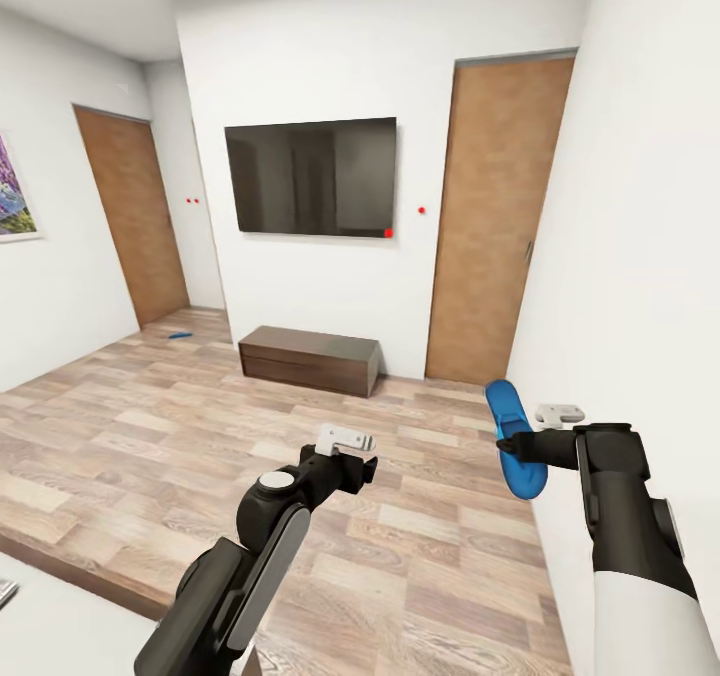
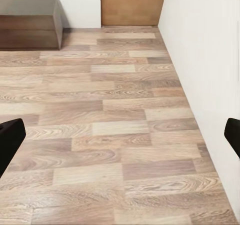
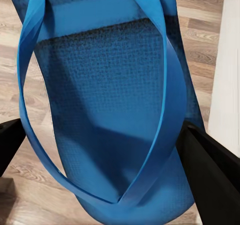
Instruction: In the bedroom, move the book from the bed onto either nightstand, and place the two sandals side by side next to the bed.
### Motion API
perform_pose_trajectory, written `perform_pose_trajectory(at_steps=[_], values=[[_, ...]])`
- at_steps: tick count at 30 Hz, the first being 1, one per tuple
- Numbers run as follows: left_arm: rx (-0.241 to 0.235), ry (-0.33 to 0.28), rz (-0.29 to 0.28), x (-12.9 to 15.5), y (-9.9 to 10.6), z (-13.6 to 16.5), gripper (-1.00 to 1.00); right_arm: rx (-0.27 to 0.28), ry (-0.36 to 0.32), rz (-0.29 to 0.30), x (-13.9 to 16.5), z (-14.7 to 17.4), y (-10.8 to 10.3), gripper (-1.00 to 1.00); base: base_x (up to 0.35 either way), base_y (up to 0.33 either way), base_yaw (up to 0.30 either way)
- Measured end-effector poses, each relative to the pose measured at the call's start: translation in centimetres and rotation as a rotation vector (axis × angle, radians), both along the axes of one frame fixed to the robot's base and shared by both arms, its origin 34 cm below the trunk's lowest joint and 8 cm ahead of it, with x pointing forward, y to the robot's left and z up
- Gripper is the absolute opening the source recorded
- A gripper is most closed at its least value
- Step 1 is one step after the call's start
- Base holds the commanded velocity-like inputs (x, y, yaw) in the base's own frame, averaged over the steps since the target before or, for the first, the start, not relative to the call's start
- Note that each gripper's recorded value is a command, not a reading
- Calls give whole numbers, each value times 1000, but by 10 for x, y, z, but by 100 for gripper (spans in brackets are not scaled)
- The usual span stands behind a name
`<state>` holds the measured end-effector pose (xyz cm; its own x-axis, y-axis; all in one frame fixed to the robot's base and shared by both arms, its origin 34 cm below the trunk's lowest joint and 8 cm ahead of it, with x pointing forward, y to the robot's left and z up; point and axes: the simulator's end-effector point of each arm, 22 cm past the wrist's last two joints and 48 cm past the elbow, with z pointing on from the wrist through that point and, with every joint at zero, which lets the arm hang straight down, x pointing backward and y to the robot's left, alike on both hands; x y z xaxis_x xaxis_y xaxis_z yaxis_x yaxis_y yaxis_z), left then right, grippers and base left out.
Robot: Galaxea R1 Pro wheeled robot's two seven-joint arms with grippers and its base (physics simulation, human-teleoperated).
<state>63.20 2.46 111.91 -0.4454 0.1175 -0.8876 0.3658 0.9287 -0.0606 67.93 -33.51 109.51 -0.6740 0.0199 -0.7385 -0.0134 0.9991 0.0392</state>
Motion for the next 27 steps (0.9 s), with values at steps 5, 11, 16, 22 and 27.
perform_pose_trajectory(at_steps=[5, 11, 16, 22, 27], values=[[0, 0, 0, 0, 0, 0, 100, 0, 1, 0, 0, 0, 0, -100, 0, 0, -278], [0, 1, 0, 0, 0, 0, 100, 0, 1, 0, 0, 0, 0, -100, 0, 0, -287], [0, 1, 0, 0, 0, 0, 100, 0, 0, 0, 0, 0, 0, -100, 0, 0, -153], [0, 0, 0, 0, 0, 0, 100, -1, 1, 1, 0, 0, 0, -100, 74, 63, -25], [1, 0, 0, 0, 0, 1, 100, -3, 1, 2, 0, 0, 1, -100, 208, 124, -5]])
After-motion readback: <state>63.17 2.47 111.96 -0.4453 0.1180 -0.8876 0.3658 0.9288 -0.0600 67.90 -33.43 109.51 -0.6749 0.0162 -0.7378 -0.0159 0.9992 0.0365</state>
